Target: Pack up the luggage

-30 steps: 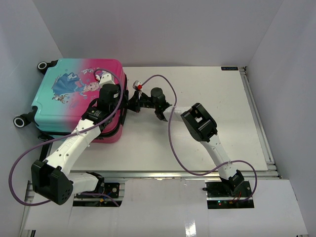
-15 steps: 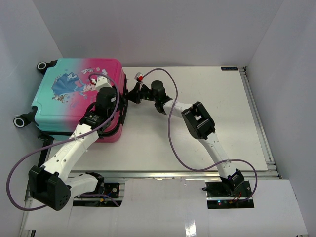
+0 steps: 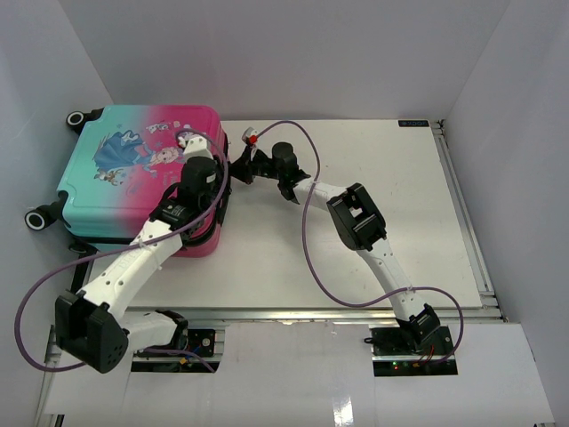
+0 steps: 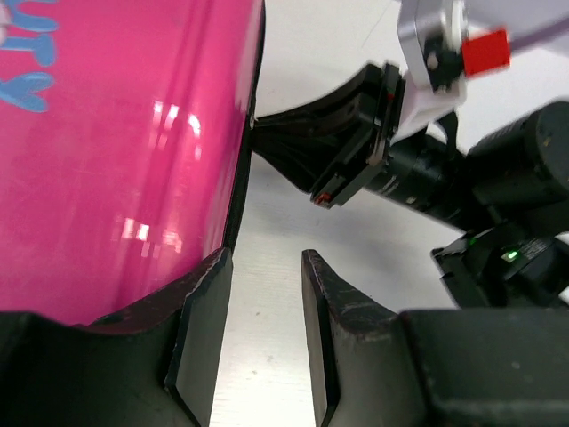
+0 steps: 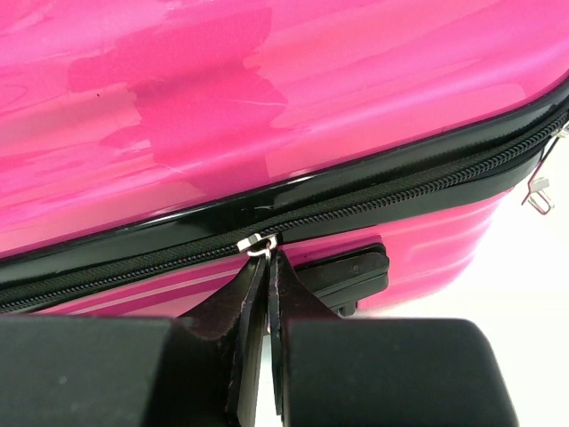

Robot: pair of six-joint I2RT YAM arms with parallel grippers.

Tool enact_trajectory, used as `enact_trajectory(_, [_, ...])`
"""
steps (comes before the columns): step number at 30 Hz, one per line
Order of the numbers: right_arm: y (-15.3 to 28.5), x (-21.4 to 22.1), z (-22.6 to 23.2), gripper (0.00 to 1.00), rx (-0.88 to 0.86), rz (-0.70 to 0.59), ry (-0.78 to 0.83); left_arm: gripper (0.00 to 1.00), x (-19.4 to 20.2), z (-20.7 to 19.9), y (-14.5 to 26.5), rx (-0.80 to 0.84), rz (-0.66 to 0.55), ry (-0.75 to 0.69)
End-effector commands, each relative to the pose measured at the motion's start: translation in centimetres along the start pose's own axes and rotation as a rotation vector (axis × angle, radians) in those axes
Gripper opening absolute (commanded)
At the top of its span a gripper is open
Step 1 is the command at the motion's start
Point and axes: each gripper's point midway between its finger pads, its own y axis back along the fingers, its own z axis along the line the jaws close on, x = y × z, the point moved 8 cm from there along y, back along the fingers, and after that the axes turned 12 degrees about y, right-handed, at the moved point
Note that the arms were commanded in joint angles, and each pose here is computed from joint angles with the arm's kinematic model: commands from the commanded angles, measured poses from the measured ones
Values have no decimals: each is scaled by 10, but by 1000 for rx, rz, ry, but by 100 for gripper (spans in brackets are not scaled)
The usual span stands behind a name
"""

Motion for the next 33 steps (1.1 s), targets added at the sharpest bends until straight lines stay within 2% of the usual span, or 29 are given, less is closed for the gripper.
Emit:
enact_trajectory(1, [4, -20, -17, 8, 93, -89, 61, 49, 29, -27, -16, -46, 95, -307])
enact_trajectory(4, [6, -15, -14, 8, 81, -82, 38, 50, 40, -44, -26, -32, 125, -357])
enact_trajectory(6, [6, -12, -12, 8, 72, -74, 30, 52, 41, -46, -35, -79, 110, -388])
enact_trajectory(11, [8, -7, -11, 8, 67, -64, 18, 54, 46, -34, -52, -236, 65, -469])
enact_trajectory(15, [9, -6, -12, 8, 65, -63, 13, 55, 52, -26, -61, -292, 54, -534])
enact_trajectory(25, [12, 4, -13, 8, 62, -55, -5, 55, 77, 12, -93, -315, 73, -560])
enact_trajectory(29, [14, 4, -13, 8, 52, -56, -11, 55, 80, 27, -110, -379, 9, -606])
enact_trajectory(33, [17, 5, -16, 8, 59, -52, -20, 54, 88, 28, -126, -297, 71, -567])
